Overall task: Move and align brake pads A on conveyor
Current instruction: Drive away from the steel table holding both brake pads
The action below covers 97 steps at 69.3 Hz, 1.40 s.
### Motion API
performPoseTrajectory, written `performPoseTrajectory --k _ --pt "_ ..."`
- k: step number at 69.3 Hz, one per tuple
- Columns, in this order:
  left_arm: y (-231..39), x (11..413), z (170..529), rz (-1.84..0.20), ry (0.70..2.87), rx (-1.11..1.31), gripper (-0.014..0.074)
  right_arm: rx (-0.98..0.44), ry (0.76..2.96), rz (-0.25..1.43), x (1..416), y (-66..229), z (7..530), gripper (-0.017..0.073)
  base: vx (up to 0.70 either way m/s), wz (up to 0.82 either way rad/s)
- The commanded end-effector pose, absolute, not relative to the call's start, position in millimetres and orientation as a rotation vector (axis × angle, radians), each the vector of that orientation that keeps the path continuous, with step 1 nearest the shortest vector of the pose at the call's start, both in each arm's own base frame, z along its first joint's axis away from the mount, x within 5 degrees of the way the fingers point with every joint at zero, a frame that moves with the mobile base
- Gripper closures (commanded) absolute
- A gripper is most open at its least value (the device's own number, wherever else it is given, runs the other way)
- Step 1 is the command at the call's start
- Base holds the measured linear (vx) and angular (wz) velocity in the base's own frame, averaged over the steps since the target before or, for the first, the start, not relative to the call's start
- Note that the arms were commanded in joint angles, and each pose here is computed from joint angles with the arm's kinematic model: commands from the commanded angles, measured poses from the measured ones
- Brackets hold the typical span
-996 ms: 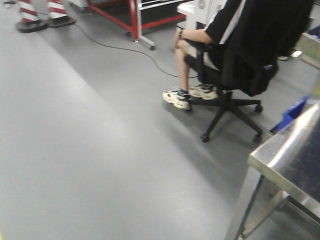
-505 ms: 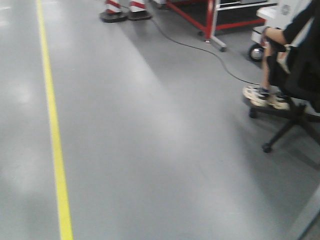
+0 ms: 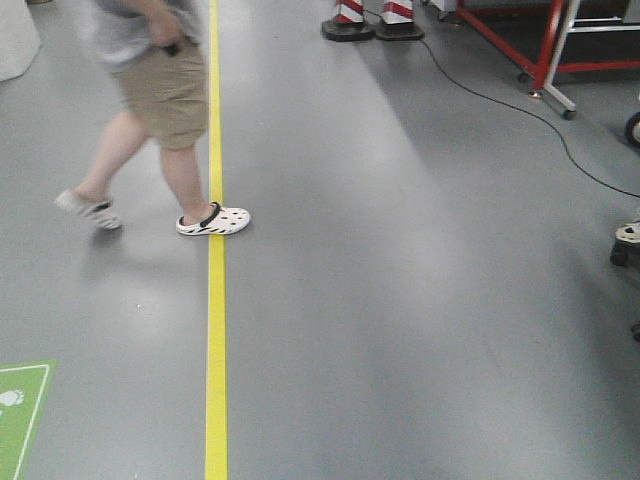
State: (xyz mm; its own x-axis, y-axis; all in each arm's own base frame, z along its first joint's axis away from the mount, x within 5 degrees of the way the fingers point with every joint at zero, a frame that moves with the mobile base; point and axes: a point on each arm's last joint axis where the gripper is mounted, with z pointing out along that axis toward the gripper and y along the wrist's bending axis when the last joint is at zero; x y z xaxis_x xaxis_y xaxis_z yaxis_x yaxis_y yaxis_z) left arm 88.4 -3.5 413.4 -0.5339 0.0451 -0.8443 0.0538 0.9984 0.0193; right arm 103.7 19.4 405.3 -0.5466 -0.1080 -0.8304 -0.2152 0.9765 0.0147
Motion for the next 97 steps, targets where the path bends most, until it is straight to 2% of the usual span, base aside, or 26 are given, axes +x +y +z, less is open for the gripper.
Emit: performPoseTrajectory --k 1,51,97 --pt "-4.3 90.4 427.3 -0.023 2.029 0.064 0.0600 -0.218 2.044 0.131 104.8 19.0 419.9 0.0566 -0.03 0.26" --pt "-4.3 90.4 427.3 -0.023 2.029 0.064 0.0600 -0.218 2.040 0.131 103.5 18.9 420.4 0.0566 0.11 0.16" --pt "-4.3 90.4 427.2 -0.023 2.030 0.064 0.0600 -0.218 2.040 0.131 103.5 18.9 420.4 0.0566 0.42 0.04"
